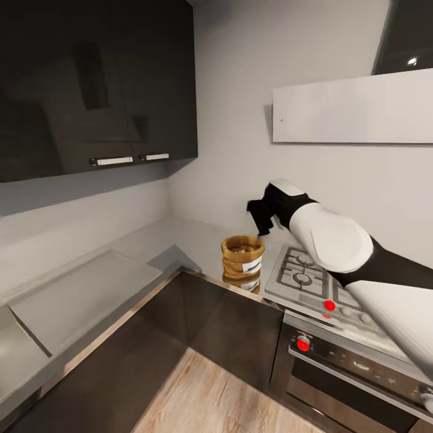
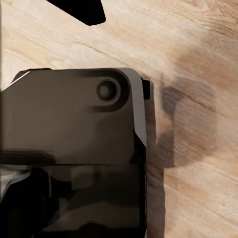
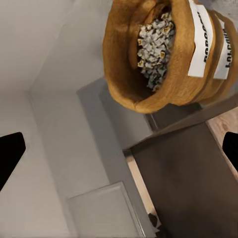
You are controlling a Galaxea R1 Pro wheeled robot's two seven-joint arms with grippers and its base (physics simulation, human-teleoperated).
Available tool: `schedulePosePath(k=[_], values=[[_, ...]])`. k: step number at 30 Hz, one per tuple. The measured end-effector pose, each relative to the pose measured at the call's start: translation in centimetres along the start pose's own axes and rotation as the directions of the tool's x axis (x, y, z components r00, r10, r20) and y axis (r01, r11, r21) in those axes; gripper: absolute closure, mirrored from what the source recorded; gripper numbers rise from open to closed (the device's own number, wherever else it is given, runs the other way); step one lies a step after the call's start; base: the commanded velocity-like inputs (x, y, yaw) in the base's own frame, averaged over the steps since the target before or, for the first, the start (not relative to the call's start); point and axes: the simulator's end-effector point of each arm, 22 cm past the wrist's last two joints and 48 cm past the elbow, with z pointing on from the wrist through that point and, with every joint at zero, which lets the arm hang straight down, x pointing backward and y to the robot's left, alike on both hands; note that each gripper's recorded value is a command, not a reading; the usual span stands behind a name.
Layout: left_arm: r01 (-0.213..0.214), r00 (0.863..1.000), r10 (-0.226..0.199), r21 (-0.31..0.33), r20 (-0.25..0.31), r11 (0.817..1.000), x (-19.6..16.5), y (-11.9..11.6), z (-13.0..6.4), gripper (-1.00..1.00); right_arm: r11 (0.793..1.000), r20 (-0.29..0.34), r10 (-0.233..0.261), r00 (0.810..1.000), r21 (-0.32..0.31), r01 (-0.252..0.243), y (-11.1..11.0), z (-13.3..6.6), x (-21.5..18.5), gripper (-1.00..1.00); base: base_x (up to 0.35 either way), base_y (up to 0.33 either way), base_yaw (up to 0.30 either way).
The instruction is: In the kitchen, take the popcorn bag from the countertop, put it into the microwave, and heat it until the popcorn is cooked so the cooked popcorn ends up inside the bag.
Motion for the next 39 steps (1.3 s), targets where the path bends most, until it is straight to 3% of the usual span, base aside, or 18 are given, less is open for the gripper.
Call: schedulePosePath(k=[6, 20, 21, 22, 29, 39], values=[[-0.002, 1.0, 0.002, -0.008, -0.003, 1.0, 0.1, 0.6, 0.0, -1.0, 0.999, 0.03, -0.001, 1.0, -0.033, 0.002, 2.2, -1.8, -1.4, -1.0, 0.0, 0.0, 0.0], [-0.003, 1.0, 0.003, -0.008, -0.004, 1.0, 0.2, 0.7, 0.0, -1.0, 1.0, 0.033, -0.019, 0.999, -0.018, 0.02, 4.3, -4.6, -2.0, -1.0, 0.0, 0.0, 0.0], [-0.004, 1.0, 0.004, -0.008, -0.004, 1.0, 0.2, 0.7, 0.0, -1.0, 0.972, 0.026, -0.024, 0.999, 0.233, 0.018, -1.1, -5.4, -2.1, -1.0, 0.0, 0.0, 0.0], [-0.005, 1.0, 0.005, -0.008, -0.004, 1.0, 0.2, 0.7, 0.0, -1.0, 0.961, 0.022, -0.022, 1.0, 0.277, 0.015, -2.1, -5.7, -2.0, -1.0, 0.0, 0.0, 0.0], [-0.006, 1.0, 0.006, -0.008, -0.005, 1.0, 0.2, 0.6, 0.0, -1.0, 0.935, 0.002, -0.034, 0.999, 0.354, 0.031, -3.9, -6.0, -1.5, -1.0, 0.0, 0.0, 0.0], [-0.011, 1.0, 0.011, -0.008, -0.006, 1.0, 0.3, 0.6, 0.0, -1.0, 0.93, -0.02, -0.052, 0.998, 0.364, 0.056, -4.6, -5.4, -0.9, -1.0, 0.0, 0.0, 0.0]])
